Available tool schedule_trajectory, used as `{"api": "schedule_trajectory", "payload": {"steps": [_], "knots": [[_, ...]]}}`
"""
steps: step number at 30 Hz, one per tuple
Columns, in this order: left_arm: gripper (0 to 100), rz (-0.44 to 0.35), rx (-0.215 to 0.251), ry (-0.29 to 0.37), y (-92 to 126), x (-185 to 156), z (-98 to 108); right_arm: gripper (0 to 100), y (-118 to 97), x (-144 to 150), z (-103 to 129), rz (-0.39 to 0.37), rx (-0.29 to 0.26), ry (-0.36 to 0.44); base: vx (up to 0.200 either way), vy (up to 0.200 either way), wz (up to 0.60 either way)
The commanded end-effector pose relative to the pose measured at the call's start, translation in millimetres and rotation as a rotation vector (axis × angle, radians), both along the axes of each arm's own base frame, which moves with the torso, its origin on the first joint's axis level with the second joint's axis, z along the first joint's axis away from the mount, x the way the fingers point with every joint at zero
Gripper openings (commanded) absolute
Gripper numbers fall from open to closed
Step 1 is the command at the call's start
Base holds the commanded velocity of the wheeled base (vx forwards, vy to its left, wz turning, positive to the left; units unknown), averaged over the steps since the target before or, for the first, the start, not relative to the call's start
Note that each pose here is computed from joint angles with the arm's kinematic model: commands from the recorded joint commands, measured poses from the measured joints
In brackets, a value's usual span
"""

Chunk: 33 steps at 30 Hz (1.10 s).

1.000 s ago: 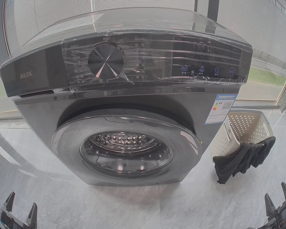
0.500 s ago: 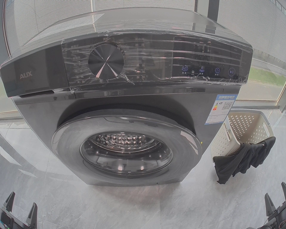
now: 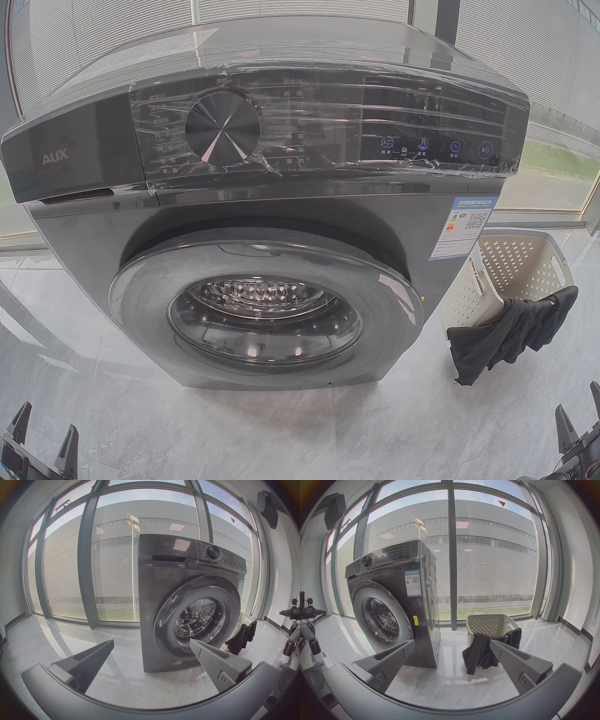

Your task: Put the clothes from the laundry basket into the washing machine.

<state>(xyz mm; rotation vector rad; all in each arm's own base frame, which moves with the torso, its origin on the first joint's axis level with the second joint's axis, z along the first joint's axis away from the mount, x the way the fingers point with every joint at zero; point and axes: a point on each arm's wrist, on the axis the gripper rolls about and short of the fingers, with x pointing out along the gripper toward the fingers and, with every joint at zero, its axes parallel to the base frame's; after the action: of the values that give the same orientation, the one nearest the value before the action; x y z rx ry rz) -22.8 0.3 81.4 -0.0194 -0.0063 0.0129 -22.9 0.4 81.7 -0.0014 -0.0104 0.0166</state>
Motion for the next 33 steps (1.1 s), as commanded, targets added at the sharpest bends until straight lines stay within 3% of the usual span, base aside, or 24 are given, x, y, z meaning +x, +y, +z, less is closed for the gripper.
{"api": "schedule_trajectory", "payload": {"steps": [1,5,14,33], "knots": [[100,0.001,-0.001,-0.002,0.0,0.0,-4.7,100,0.0,0.1,-5.2,0.000,0.000,0.001,0.000,0.000,0.00],[100,-0.001,-0.001,0.000,0.0,0.0,-4.8,100,0.0,0.1,-5.2,0.000,0.000,0.001,0.000,0.000,0.00],[100,-0.001,-0.001,0.000,0.0,0.1,-4.6,100,0.0,0.1,-5.2,0.000,0.000,0.001,0.000,0.200,0.00],[100,0.002,-0.001,-0.002,0.0,0.0,-4.7,100,0.0,0.1,-5.2,0.000,0.000,0.001,0.000,0.000,0.00]]}}
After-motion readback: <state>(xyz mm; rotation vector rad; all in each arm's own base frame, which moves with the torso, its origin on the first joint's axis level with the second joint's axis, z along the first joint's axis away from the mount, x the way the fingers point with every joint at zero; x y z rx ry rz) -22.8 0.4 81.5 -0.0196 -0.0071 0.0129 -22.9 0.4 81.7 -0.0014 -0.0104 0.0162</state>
